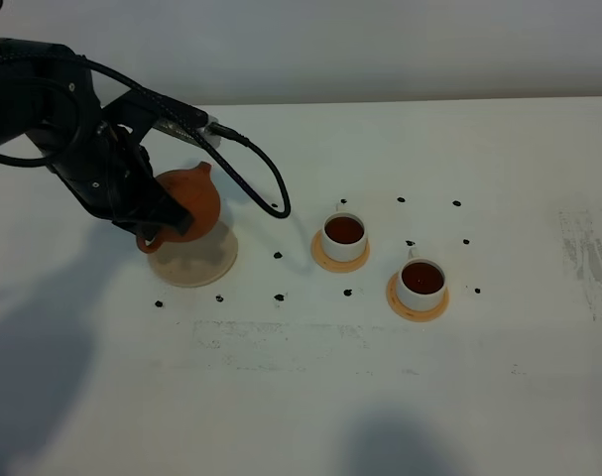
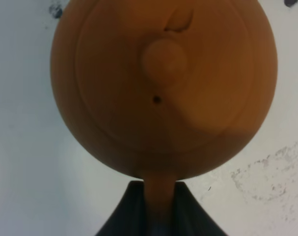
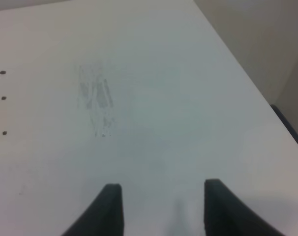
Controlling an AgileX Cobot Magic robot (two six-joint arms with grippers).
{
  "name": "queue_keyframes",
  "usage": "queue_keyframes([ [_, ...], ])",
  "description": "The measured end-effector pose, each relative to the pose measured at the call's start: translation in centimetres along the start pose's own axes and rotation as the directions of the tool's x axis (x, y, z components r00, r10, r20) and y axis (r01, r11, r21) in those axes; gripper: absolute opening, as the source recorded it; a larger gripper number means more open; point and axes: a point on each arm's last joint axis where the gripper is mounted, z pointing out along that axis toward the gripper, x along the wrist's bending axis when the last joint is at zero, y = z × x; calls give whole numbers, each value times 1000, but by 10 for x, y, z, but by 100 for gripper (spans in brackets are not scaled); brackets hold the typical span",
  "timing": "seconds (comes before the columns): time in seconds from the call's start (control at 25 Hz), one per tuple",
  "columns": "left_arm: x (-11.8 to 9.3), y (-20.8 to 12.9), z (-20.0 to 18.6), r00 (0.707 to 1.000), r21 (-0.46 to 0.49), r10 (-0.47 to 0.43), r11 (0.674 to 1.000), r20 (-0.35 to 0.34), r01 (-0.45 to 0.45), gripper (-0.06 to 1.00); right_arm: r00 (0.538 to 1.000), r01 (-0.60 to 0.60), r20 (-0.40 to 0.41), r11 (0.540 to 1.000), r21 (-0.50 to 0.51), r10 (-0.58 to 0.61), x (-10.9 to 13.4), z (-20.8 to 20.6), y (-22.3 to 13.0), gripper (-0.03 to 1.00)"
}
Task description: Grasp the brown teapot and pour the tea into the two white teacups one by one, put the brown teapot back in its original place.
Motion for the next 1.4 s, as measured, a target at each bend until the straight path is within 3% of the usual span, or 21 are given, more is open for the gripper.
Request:
queue_keyframes([
  [0.28, 4, -2, 12, 999, 32, -53, 998, 12, 52, 9, 1000, 6, 0, 1000, 0, -6, 0, 0, 0, 40],
  [0.76, 4, -3, 40, 997, 97, -71, 993, 37, 67, 9, 1000, 6, 0, 1000, 0, -6, 0, 0, 0, 40],
  [1.4, 4, -3, 40, 993, 102, -109, 989, 36, 104, 9, 1000, 6, 0, 1000, -1, -6, 0, 0, 0, 40],
])
